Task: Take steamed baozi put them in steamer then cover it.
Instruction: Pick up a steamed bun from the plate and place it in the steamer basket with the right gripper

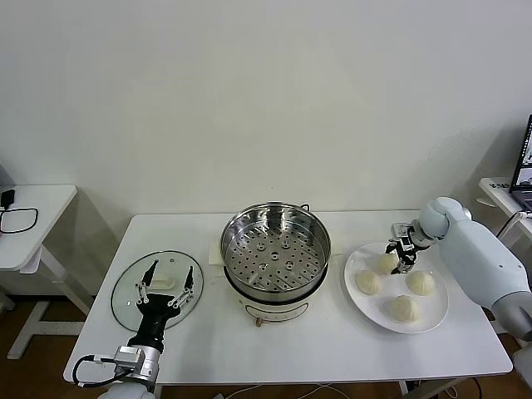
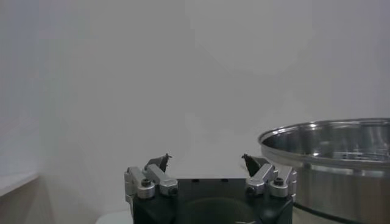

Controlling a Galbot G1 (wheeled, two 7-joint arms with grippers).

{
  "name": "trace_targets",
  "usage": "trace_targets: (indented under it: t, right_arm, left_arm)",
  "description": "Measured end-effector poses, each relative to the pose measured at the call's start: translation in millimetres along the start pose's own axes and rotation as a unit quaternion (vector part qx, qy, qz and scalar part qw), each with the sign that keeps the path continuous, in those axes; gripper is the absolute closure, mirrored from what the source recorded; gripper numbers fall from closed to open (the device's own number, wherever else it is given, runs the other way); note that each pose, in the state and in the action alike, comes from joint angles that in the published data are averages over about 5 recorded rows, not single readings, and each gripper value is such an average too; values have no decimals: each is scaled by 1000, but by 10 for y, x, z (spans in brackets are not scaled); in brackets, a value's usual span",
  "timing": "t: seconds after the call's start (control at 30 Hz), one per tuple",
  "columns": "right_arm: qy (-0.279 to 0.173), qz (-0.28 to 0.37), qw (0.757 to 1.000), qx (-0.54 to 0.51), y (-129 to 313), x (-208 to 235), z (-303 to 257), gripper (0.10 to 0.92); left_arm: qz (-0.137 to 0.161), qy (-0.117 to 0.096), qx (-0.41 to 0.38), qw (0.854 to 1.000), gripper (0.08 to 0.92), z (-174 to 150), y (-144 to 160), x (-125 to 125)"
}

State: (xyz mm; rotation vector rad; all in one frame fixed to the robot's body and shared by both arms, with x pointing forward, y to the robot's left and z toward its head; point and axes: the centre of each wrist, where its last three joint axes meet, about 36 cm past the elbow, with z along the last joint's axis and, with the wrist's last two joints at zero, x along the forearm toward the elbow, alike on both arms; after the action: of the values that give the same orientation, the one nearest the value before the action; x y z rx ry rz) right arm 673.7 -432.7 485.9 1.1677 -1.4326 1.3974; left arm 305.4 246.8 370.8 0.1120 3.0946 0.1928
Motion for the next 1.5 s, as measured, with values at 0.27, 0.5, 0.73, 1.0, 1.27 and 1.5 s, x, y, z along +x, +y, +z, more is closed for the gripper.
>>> trace_targets:
  t: [0.27,0.5,0.73,1.0,1.27,1.5]
  right_arm:
    - [-24,28,997,65,-121,748,-100,361]
    - [-38,47,976,209,-244,1603,-675,361]
    - [-38,52,925,373,-263,2213,-1488,361]
    - [-35,39,854,518,-270,2384,-2404,361]
    - [-37,26,795,605,-386,2228,-3090,361]
    - [-36,16,767,641,-529,1876,-3447,357]
  left_arm:
    - [0,-3,0,1000,177,-43,-7,12]
    - [0,-4,-2,1000,177,-61,1,22]
    - [-3,-2,-4,1000,177,-64,33,43]
    - [-7,-3,-7,1000,177,-73,97,54]
    - [-15,0,-10,1000,177,-57,193,69]
    - [-23,4,-14,1000,177,-28,285,93]
